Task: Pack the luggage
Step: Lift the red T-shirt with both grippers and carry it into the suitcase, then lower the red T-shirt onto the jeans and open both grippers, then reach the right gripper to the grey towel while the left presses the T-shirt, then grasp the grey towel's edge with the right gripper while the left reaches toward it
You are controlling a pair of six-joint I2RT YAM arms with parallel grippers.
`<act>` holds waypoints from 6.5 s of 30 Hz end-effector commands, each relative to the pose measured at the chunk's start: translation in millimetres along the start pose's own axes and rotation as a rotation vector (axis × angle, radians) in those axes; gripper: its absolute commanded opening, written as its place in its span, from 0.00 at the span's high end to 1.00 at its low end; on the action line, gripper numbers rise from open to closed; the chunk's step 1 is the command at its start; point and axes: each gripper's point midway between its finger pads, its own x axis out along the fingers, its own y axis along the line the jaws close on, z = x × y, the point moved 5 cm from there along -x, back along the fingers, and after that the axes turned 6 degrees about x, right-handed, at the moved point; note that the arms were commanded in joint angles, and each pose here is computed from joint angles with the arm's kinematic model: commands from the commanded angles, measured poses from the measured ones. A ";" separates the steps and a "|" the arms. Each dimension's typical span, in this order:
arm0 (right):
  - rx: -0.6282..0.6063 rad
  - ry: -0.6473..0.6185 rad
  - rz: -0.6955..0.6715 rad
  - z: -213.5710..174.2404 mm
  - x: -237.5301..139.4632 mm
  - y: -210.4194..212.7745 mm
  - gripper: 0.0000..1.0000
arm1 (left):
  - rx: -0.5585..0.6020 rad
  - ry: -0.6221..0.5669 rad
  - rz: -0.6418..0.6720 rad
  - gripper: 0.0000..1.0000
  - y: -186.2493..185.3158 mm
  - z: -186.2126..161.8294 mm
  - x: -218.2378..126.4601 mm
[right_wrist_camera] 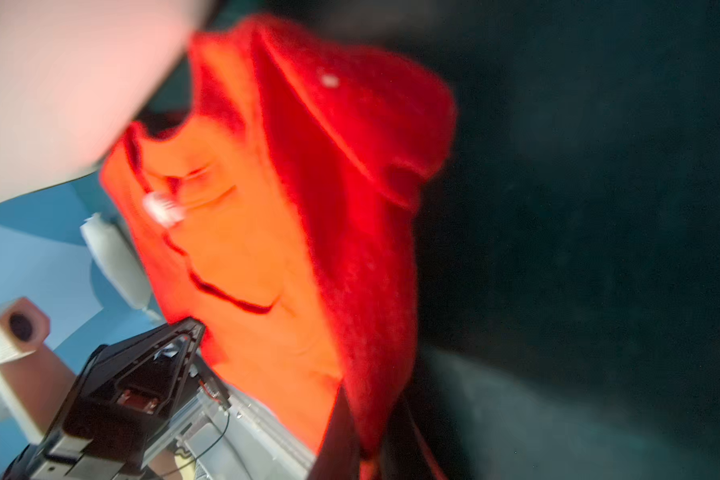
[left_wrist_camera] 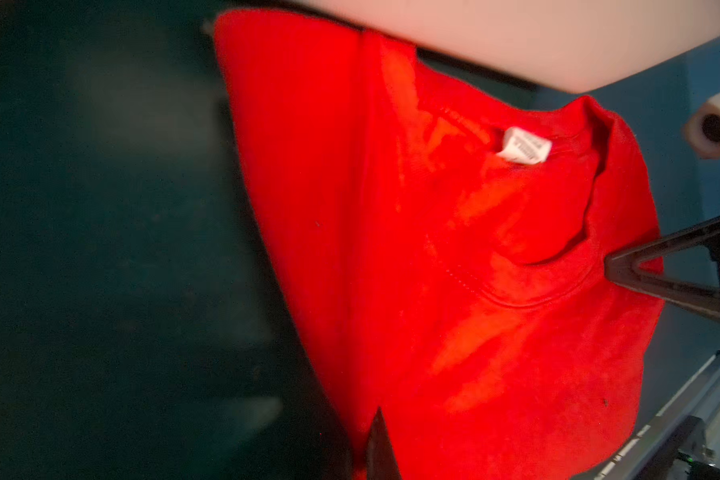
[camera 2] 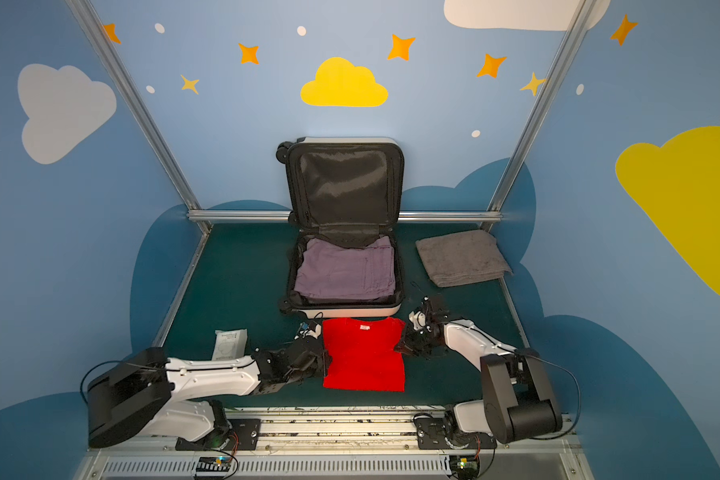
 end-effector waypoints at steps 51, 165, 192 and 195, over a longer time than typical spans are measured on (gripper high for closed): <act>-0.241 -0.278 0.081 217.1 20.8 184.1 1.00 | 0.064 -0.282 0.090 0.97 79.5 261.1 12.7; 0.453 -0.223 -0.375 322.7 -43.7 -41.4 0.64 | 0.093 -0.092 -0.521 0.01 -100.8 239.3 6.8; 0.743 -0.155 -0.394 107.4 -60.9 -81.4 0.65 | 0.103 -0.010 -0.539 0.01 -145.7 179.8 -1.1; 0.708 -0.171 -0.322 96.4 -63.5 -72.5 0.65 | 0.100 0.008 -0.532 0.01 -150.6 162.0 0.6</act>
